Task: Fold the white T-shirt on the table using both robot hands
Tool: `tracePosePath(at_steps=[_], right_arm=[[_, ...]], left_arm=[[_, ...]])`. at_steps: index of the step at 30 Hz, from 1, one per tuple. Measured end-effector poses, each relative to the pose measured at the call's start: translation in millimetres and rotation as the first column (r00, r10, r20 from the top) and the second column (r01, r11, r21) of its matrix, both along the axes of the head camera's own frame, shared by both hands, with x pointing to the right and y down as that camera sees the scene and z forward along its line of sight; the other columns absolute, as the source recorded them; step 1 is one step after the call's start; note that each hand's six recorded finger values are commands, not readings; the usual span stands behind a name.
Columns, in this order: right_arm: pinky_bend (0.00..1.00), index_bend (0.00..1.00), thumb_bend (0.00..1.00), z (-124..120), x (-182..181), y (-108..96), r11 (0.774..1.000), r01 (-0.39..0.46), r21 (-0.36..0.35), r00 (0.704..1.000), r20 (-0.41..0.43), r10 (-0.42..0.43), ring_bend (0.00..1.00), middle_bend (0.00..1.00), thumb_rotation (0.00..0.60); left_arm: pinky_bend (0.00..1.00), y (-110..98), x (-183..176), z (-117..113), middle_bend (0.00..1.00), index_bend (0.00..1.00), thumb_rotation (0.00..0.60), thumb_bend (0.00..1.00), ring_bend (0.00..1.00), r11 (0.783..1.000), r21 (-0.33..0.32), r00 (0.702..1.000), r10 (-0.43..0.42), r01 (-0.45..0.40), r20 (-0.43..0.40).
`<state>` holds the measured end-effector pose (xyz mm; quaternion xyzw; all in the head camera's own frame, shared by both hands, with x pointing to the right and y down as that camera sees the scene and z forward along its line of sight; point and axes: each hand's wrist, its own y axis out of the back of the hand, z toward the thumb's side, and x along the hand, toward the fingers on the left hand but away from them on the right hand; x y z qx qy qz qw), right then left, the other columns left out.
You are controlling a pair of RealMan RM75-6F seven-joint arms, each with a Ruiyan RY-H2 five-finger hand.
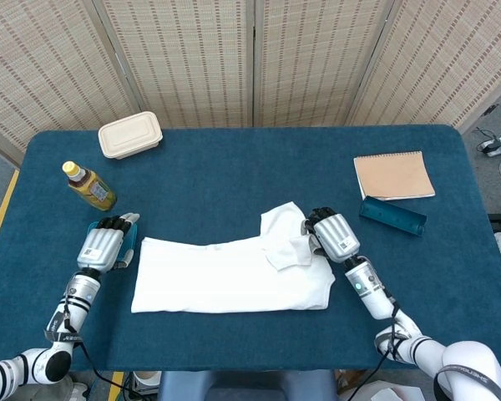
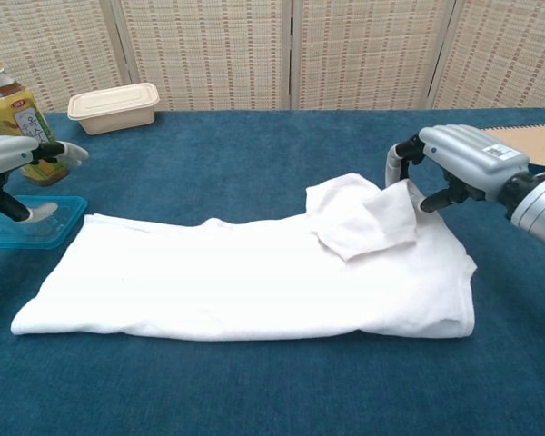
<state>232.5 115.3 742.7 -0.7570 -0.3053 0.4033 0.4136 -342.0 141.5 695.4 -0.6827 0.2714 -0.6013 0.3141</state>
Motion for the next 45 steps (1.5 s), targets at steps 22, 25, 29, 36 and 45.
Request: tracePosePath(at_steps=[22, 25, 29, 36, 45], right_arm=[[0.29, 0.88, 0.51, 19.3, 2.7, -16.1, 0.997, -0.073, 0.004, 0.997, -0.008, 0.073, 0.31, 0.55, 0.600], [0.27, 0.82, 0.47, 24.3, 2.4, -14.0, 0.997, -0.069, -0.014, 0.997, -0.023, 0.069, 0.31, 0.49, 0.600], [0.16, 0.39, 0.25, 33.5, 3.9, -11.4, 0.996, -0.073, -0.055, 0.996, -0.057, 0.070, 0.20, 0.30, 0.600], [0.07, 0.00, 0.11, 35.6, 0.9, -13.6, 0.990, -0.094, -0.102, 0.994, -0.065, 0.087, 0.08, 0.10, 0.600], [0.06, 0.00, 0.11, 9.4, 1.4, -18.9, 0.996, -0.043, -0.080, 0.999, -0.035, 0.041, 0.07, 0.10, 0.600]], left_arm=[[0.09, 8.4, -8.3, 0.3, 0.10, 0.02, 0.600, 0.44, 0.10, 0.999, -0.021, 1.000, -0.027, 0.027, -0.008], [0.09, 8.5, -9.4, 0.4, 0.09, 0.02, 0.600, 0.44, 0.10, 0.999, -0.023, 1.000, -0.028, 0.028, -0.005], [0.09, 8.1, -9.6, -0.4, 0.09, 0.02, 0.600, 0.44, 0.10, 0.999, -0.019, 0.999, -0.033, 0.033, -0.009], [0.09, 6.5, -9.3, -3.3, 0.09, 0.02, 0.600, 0.44, 0.10, 0.999, -0.008, 0.999, -0.037, 0.037, -0.016], [0.09, 3.9, -8.4, -10.6, 0.09, 0.02, 0.600, 0.44, 0.10, 0.998, 0.003, 0.997, -0.056, 0.056, -0.047]])
